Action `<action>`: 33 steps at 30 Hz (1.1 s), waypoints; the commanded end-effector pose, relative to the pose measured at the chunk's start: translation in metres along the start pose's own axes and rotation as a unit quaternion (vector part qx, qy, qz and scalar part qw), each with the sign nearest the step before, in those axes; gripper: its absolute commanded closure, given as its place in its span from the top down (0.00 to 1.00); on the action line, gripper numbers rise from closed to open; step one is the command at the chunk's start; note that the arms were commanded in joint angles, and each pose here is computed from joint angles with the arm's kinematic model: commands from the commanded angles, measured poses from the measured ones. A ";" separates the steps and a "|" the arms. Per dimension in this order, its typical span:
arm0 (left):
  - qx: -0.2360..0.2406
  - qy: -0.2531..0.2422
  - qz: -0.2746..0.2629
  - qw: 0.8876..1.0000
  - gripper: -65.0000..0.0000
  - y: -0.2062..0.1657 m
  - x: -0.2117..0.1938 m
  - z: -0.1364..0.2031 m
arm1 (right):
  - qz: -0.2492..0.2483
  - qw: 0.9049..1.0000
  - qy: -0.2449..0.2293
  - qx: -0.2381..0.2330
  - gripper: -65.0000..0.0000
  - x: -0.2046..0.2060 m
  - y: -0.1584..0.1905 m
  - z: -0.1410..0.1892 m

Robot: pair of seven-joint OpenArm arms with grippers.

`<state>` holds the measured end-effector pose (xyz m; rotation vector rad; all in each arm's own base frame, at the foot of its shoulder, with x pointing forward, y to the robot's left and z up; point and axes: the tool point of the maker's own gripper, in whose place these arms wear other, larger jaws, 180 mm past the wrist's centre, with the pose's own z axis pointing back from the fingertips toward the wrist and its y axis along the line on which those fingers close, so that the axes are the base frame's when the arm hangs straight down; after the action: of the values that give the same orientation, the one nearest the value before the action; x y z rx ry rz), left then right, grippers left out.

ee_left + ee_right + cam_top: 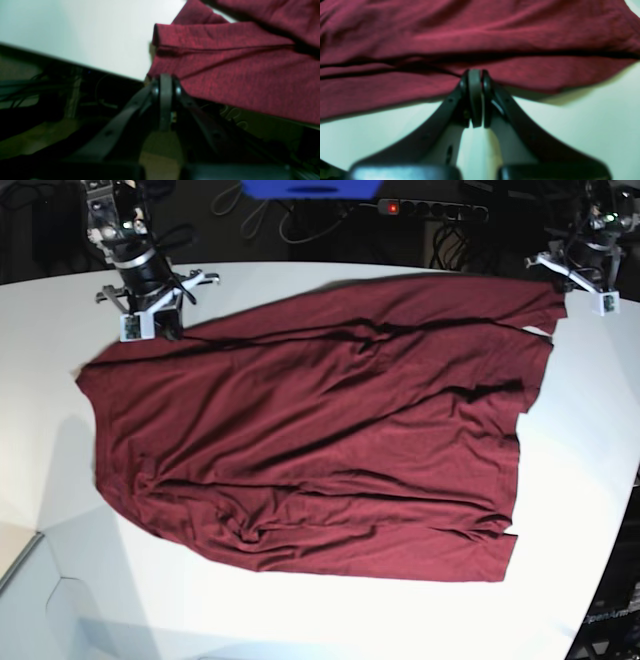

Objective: Layout the t-shirt on the table in an organized manner, then fold the t-shirt properly
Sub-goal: 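Release the left gripper and regrasp the shirt edge beside the right gripper, then release the right gripper and move it along the shirt edge to regrasp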

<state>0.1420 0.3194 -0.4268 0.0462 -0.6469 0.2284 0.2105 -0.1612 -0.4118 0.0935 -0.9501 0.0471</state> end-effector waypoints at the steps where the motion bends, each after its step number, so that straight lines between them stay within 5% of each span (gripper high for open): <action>1: 0.003 -0.028 -0.007 1.000 0.00 0.002 0.018 0.006 | 0.006 1.000 -0.025 0.000 0.01 0.015 -0.001 -0.001; 19: 0.003 -0.152 0.011 0.988 0.01 -0.018 0.090 0.042 | 0.005 1.000 -0.026 -0.002 0.02 0.016 -0.003 -0.001; 27: -0.021 -0.163 0.065 0.984 0.00 -0.033 0.115 -0.009 | 0.005 1.000 -0.021 -0.002 0.02 0.011 -0.003 -0.003; 33: -0.040 -0.105 0.094 0.989 0.00 -0.046 0.088 -0.055 | 0.005 1.000 -0.019 -0.010 0.02 0.012 -0.011 -0.016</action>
<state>0.2516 0.2892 -0.4235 -0.0880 -0.8488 0.3857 0.2298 -0.1671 -0.4171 0.0798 -0.9652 0.0396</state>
